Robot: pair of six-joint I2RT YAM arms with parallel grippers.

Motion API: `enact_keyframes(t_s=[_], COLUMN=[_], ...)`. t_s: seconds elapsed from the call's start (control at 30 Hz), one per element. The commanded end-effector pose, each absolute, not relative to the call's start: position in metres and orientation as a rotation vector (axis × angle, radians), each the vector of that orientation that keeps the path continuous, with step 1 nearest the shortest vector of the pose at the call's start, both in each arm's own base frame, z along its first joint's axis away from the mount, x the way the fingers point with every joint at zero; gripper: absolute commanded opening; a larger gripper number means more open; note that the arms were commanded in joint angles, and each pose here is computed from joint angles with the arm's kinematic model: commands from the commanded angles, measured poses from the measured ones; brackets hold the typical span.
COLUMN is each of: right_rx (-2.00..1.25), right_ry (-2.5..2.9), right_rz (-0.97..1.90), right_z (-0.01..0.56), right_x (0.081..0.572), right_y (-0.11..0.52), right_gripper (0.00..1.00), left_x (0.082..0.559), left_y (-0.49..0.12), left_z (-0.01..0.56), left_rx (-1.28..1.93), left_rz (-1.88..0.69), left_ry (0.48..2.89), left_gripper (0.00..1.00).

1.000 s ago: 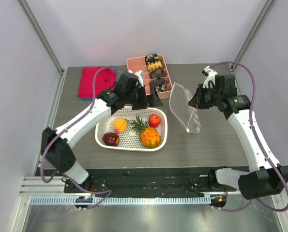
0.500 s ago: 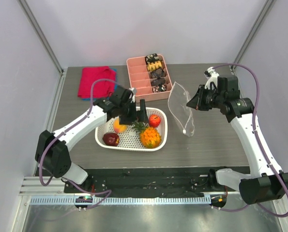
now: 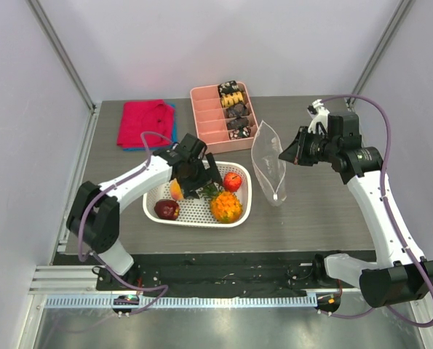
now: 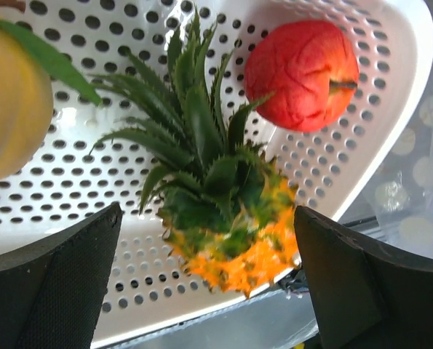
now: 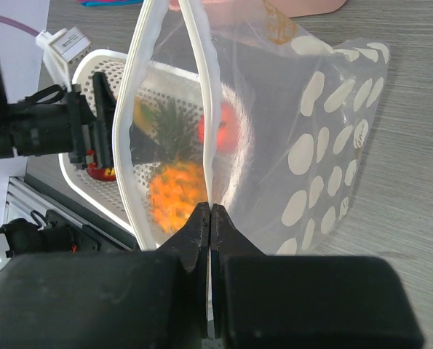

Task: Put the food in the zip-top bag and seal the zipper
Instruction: Pick up the fake fruit from the bin.

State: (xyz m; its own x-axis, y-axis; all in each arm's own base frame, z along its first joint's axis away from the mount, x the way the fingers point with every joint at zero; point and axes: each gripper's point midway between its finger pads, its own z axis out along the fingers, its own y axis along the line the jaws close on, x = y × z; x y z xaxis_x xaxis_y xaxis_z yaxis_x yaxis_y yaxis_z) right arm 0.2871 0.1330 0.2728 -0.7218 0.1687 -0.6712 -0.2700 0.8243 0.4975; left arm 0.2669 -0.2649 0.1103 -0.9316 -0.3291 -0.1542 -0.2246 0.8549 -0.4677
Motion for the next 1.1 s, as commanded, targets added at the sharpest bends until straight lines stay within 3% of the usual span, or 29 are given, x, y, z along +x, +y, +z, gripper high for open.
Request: enact_keyframes(t_s=[0.0,0.53,0.6,0.73,1.07], right_rx=[-0.099,-0.091,-0.087,-0.075,-0.024], right_ry=[2.186,2.202,2.206,2.206,2.216], right_rz=[0.794,0.836,0.842,0.861,0.930], right_z=[0.295,0.293,0.292,0.294,0.295], right_x=[0.290,0.289,0.288,0.286,0.277], right_y=[0.138,0.144,0.144,0.146,0.149], right_gripper=[0.01,0.01,0.01,0.01,0.01], left_x=[0.280,0.286,0.287,0.287,0.275], left_y=[-0.273,-0.289,-0.292,-0.299,-0.292], left_z=[0.113,0.076,0.078,0.101,0.132], left_rx=[-0.556,-0.639,-0.620,-0.550,-0.433], left_rz=[-0.642,-0.652,-0.678,-0.775,-0.839], left_ry=[2.800,2.929,2.936,2.911,2.858], left_gripper=[1.00,1.00,0.93,0.68,0.34])
